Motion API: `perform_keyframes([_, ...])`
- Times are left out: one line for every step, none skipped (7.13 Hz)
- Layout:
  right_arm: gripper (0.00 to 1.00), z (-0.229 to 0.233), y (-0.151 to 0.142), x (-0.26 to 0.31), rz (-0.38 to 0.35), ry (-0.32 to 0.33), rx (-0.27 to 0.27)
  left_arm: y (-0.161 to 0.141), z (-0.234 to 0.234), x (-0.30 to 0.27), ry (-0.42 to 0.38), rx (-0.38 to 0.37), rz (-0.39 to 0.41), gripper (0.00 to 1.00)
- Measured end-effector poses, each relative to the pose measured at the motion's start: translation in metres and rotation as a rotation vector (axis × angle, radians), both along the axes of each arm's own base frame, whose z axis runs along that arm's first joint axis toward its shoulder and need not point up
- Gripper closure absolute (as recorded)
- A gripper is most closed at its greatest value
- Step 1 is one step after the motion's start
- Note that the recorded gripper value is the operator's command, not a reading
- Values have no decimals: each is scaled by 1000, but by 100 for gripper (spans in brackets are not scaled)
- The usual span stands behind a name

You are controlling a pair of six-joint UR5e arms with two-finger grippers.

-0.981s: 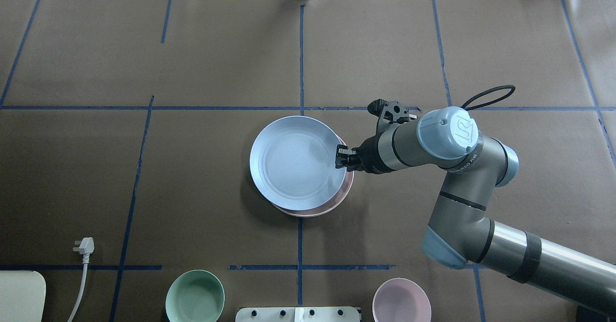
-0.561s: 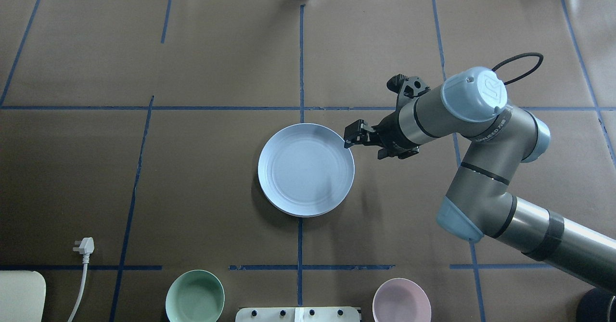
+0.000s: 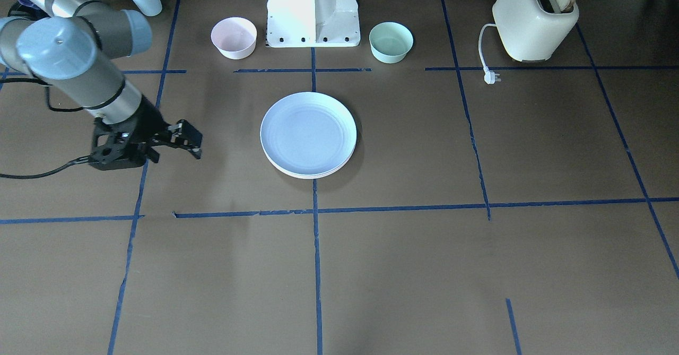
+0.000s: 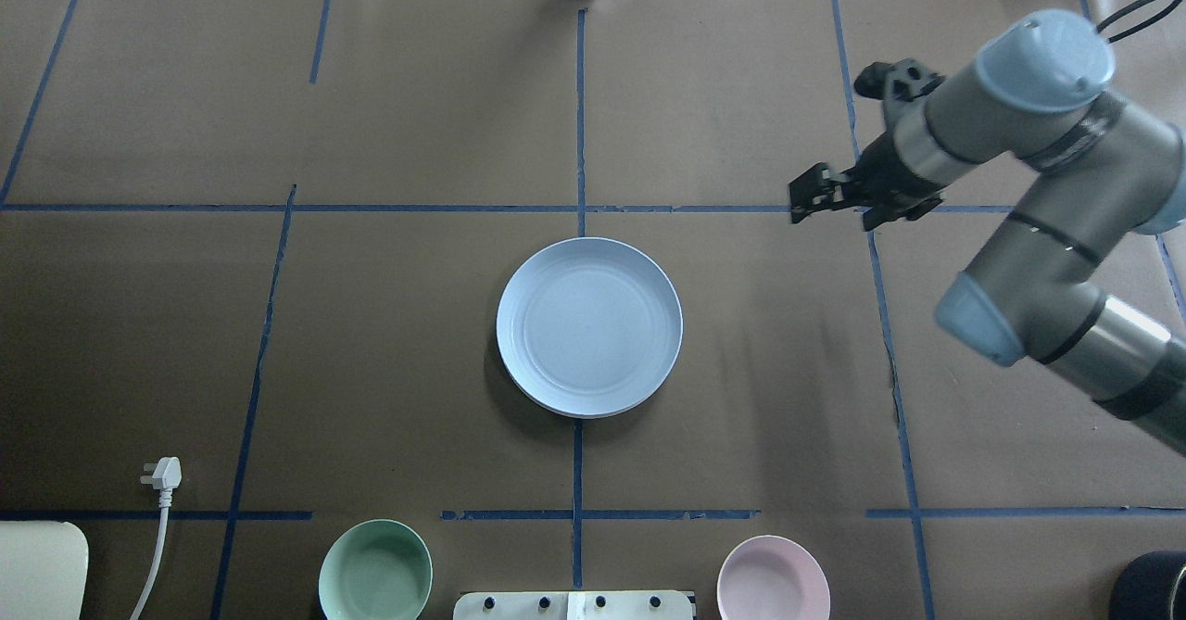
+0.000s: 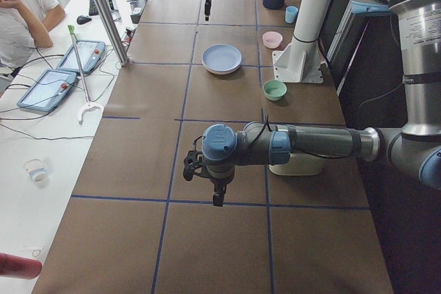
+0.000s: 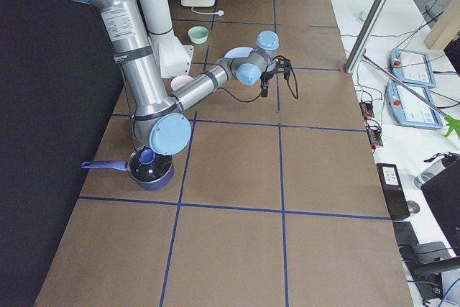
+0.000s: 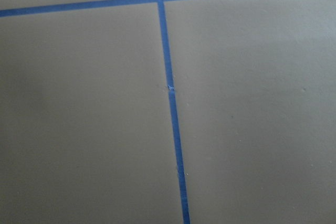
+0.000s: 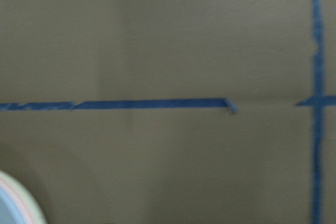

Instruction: Stack three plates with pink and blue

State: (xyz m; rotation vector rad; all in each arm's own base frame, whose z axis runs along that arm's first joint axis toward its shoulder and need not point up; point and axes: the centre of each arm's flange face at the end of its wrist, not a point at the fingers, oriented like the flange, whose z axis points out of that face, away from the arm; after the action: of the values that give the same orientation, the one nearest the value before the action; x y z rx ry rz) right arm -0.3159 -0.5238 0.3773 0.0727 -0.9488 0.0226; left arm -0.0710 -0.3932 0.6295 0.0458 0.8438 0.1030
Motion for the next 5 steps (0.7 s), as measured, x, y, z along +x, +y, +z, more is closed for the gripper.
perform_keyframes([0, 50, -15, 65, -46, 32, 49, -2, -1, 0, -14, -1, -2, 0])
perform_keyframes([0, 105, -18, 132, -89, 67, 101, -3, 0, 0, -16, -6, -5, 0])
perform_keyframes([0, 160, -9, 192, -128, 106, 149, -4, 1, 0, -16, -12, -6, 0])
perform_keyframes([0, 208, 9, 248, -156, 137, 180, -6, 4, 0, -19, -19, -6, 0])
perform_keyframes([1, 245, 31, 299, -169, 161, 181, -8, 6, 0, -20, -23, -5, 0])
